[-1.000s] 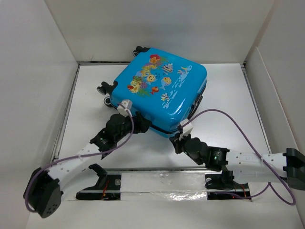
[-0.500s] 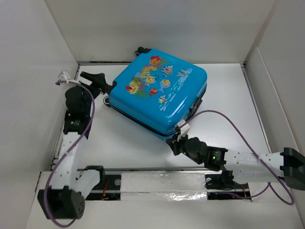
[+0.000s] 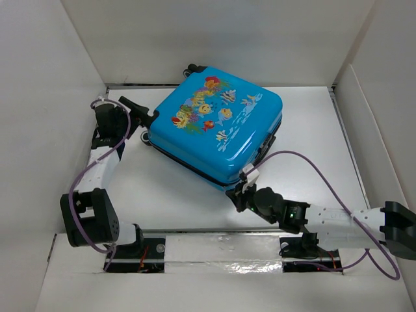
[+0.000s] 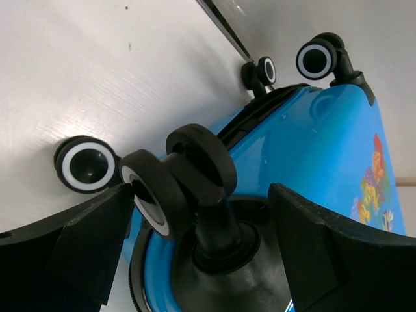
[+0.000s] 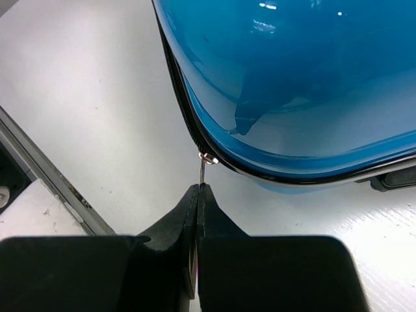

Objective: Pack the luggage

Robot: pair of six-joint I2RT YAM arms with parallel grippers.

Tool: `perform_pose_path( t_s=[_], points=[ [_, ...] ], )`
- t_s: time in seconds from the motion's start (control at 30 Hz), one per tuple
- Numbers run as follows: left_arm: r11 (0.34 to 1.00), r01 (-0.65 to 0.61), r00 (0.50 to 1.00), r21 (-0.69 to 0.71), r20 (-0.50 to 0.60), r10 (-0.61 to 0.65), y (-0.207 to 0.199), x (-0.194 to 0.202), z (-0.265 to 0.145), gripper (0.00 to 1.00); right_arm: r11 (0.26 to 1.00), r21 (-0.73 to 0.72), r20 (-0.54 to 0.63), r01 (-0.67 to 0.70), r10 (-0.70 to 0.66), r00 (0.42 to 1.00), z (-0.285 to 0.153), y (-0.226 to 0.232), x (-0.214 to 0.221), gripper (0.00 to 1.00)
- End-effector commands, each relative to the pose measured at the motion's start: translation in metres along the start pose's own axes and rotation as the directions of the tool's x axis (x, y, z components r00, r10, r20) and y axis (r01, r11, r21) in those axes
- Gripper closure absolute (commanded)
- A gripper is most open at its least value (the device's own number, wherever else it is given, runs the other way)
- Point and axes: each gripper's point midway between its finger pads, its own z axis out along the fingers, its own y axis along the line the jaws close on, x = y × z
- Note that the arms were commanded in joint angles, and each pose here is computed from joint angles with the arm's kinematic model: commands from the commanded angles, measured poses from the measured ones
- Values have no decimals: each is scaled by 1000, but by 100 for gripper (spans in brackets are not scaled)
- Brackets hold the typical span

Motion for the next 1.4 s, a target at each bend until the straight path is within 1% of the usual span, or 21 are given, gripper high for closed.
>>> perform_pose_path(
  t_s=[0.0,0.33,0.43,0.47,0.5,0.57,0.6,0.63,0.67,0.73,0.77,0.8,0.83,0.87,0.9,1.07,1.17,1.2,1.23,1.3,1.37],
  points=[
    [988,-7,998,152,61,-2,-49,-30,-3,18,990,-139,25,-34,38,999,-1,30,-8,100],
    [984,59,998,168,19,-63,-51,-23,37,24,990,-132,20,-45,48,999,-1,28,-4,100],
    [976,80,996,201,24,-86,-53,-23,43,33,991,-126,20,-41,44,999,-1,27,-4,100],
    [973,97,995,208,9,-101,-52,-15,44,45,992,-123,20,-42,45,999,-1,26,-4,100],
    [962,90,994,258,33,-102,-61,-20,42,54,992,-114,18,-44,46,999,1,23,-4,100],
    [947,96,994,306,23,-108,-61,-8,37,88,993,-112,19,-46,49,999,2,22,-4,100],
    [940,97,993,327,30,-112,-62,-7,34,100,993,-111,20,-50,52,998,3,20,-5,100],
    [924,65,994,377,58,-93,-74,-8,26,100,992,-115,18,-48,50,999,4,21,-5,100],
    [925,48,996,378,54,-74,-66,4,23,100,993,-111,22,-50,53,998,4,18,-7,100],
    [901,-8,996,434,80,-29,-80,19,6,100,992,-113,30,-49,53,998,5,17,-10,100],
    [917,-3,997,398,71,-27,-63,39,5,100,993,-106,33,-47,51,998,7,14,-12,100],
    [912,-11,999,411,48,-10,-69,63,-2,100,993,-108,34,-46,50,998,7,15,-13,100],
    [906,-32,997,422,82,-3,-74,67,-12,100,994,-97,44,-43,47,998,9,12,-18,100],
    [915,-31,999,402,53,11,-62,90,-16,100,995,-94,37,-41,45,998,9,11,-16,100],
    [907,-37,999,419,16,34,-67,115,-24,100,996,-89,49,-33,38,998,11,12,-22,100],
    [894,-29,997,448,-55,60,-54,162,-57,100,990,-137,58,-13,21,998,25,31,-39,100],
    [887,-28,995,460,-71,68,-47,172,-76,100,981,-193,51,5,5,999,38,57,-34,100],
    [888,-28,995,460,-68,67,-44,172,-80,100,977,-213,69,7,7,998,44,66,-46,100],
    [879,-30,997,476,-53,63,-46,166,-91,100,973,-227,39,26,-18,999,54,74,-34,100],
    [879,-32,996,476,-54,65,-40,168,-101,100,957,-288,49,35,-22,999,63,93,-44,100],
    [869,-34,997,494,-46,65,-41,165,-118,100,952,-299,33,61,-53,998,74,99,-40,100]
  ],
)
